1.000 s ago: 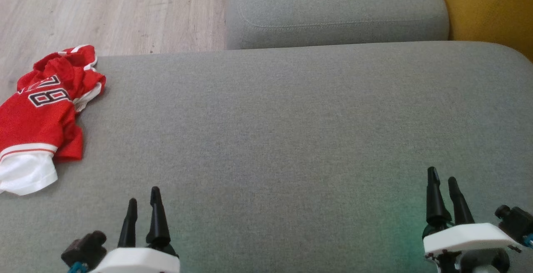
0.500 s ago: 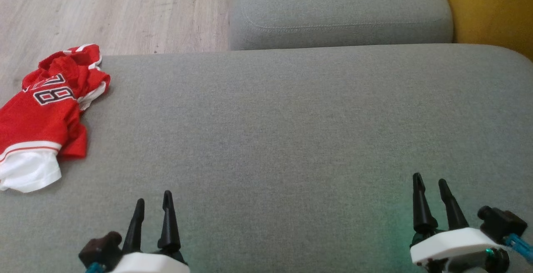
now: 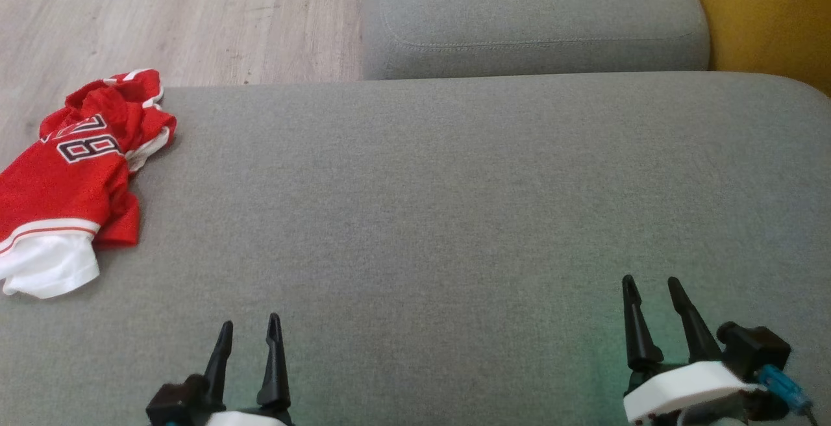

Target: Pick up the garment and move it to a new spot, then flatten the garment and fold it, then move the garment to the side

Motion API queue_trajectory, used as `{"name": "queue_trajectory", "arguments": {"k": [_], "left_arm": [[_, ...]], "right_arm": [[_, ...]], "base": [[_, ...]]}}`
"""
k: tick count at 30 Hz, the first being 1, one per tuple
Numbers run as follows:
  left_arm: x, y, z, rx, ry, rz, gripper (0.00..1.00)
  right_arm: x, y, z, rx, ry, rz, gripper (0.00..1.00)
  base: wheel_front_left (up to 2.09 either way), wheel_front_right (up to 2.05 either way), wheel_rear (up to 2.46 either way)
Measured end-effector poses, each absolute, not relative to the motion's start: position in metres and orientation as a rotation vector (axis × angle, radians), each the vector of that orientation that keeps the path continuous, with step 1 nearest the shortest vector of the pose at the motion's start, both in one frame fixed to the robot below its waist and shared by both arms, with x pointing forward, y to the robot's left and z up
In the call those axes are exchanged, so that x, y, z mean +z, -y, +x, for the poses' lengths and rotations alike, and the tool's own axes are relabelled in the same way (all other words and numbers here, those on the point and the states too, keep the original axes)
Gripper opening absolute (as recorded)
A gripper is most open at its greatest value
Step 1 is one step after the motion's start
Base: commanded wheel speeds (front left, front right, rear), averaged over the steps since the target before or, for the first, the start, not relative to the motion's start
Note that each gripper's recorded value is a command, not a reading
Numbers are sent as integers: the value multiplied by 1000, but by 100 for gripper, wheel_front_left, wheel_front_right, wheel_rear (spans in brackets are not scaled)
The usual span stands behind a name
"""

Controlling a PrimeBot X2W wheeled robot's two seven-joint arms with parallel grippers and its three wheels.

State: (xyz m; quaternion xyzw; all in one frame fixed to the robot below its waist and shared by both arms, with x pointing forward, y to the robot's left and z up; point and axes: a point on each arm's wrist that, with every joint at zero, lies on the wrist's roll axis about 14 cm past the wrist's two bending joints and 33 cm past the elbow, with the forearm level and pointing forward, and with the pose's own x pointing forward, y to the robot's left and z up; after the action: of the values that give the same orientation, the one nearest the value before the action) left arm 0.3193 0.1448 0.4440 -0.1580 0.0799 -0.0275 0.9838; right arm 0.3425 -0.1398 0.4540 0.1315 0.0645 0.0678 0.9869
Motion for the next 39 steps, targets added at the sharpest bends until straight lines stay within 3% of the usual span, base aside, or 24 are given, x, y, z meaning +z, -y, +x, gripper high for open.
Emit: {"name": "queue_trajectory", "arguments": {"k": [22, 39], "left_arm": [[448, -138, 315, -112, -110, -100, 100], [441, -139, 312, -107, -134, -103, 100]], "right_arm": [[456, 121, 341, 238, -88, 20, 100], [452, 122, 339, 238, -101, 21, 100]], "base": [[0, 0, 0], [0, 0, 0]]}}
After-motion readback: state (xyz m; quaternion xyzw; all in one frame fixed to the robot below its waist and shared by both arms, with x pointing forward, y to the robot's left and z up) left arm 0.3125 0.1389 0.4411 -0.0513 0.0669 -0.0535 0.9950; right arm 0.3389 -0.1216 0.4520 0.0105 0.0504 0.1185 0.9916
